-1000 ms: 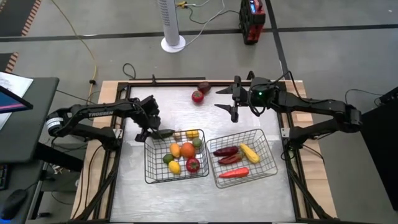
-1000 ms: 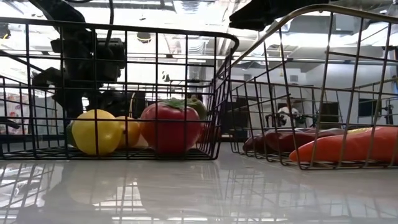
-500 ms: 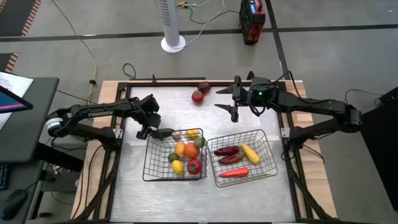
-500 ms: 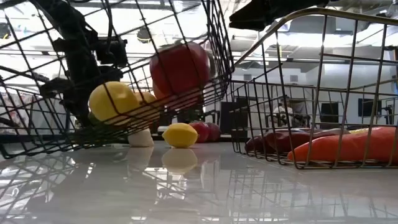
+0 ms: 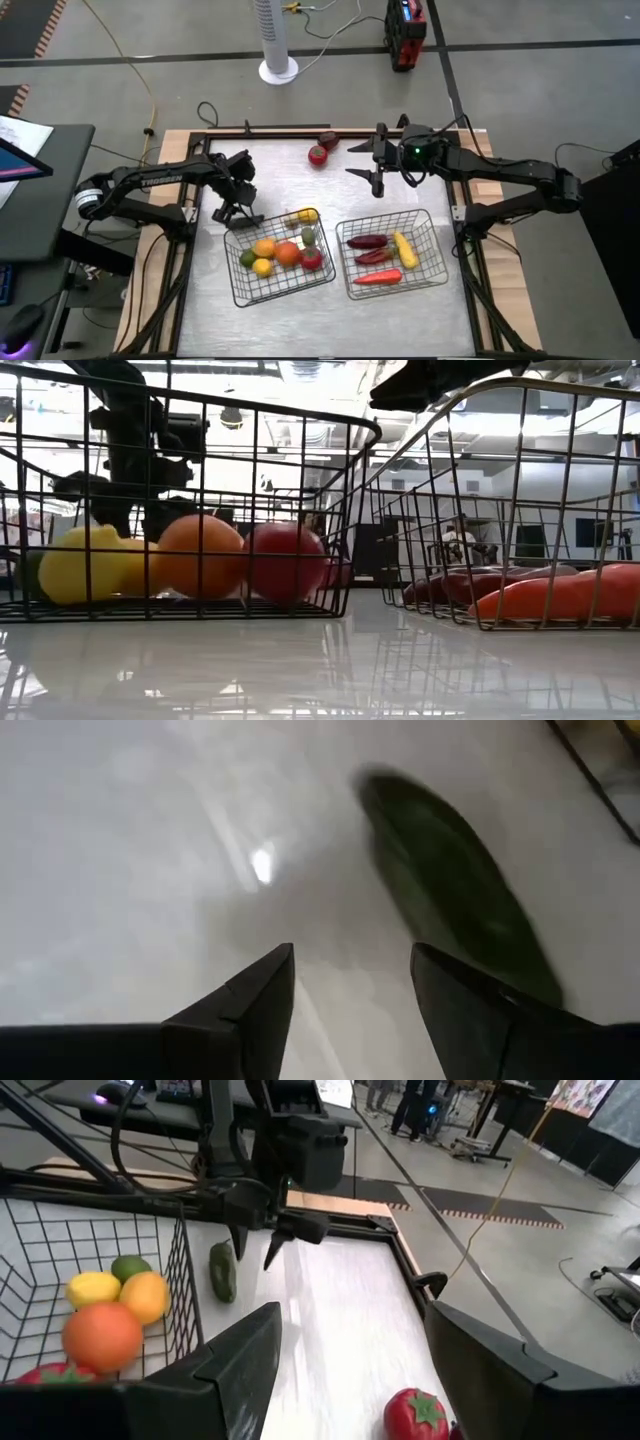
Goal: Sort produce into baskets
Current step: Put the green bell pepper into the gold wire basket
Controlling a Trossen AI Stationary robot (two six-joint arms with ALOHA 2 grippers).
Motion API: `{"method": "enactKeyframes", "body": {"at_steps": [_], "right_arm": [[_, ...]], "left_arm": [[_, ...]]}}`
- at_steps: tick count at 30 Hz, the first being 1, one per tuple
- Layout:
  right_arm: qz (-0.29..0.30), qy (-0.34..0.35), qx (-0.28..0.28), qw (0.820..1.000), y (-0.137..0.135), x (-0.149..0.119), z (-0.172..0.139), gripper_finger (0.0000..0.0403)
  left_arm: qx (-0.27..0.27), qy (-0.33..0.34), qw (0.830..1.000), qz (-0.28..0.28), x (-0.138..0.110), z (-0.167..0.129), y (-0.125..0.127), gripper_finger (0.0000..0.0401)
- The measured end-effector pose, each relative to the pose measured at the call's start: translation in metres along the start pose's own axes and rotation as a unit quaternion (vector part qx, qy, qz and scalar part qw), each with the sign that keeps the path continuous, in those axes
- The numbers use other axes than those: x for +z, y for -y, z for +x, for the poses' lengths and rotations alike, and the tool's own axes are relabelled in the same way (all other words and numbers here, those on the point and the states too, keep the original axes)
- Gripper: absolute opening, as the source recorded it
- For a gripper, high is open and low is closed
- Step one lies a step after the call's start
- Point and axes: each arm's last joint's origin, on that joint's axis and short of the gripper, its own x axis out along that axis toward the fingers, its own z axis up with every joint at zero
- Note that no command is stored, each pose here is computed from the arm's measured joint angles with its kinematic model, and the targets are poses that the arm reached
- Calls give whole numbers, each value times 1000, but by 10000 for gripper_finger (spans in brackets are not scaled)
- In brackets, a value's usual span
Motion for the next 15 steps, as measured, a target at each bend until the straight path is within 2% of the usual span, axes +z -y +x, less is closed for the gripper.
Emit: {"method": "enactKeyframes", "body": {"at_steps": [5,11,15], "right_arm": [[2,-3,1,1000,-1,-2,0,276],[3,1,-5,1000,1,-7,2,276],[8,-1,-11,1000,4,-8,1,276]], "left_arm": [[-21,-27,999,-26,-5,-1,5,188],[-43,-69,995,-56,-15,-13,19,168],[-54,-96,987,-116,-23,-25,32,157]]}}
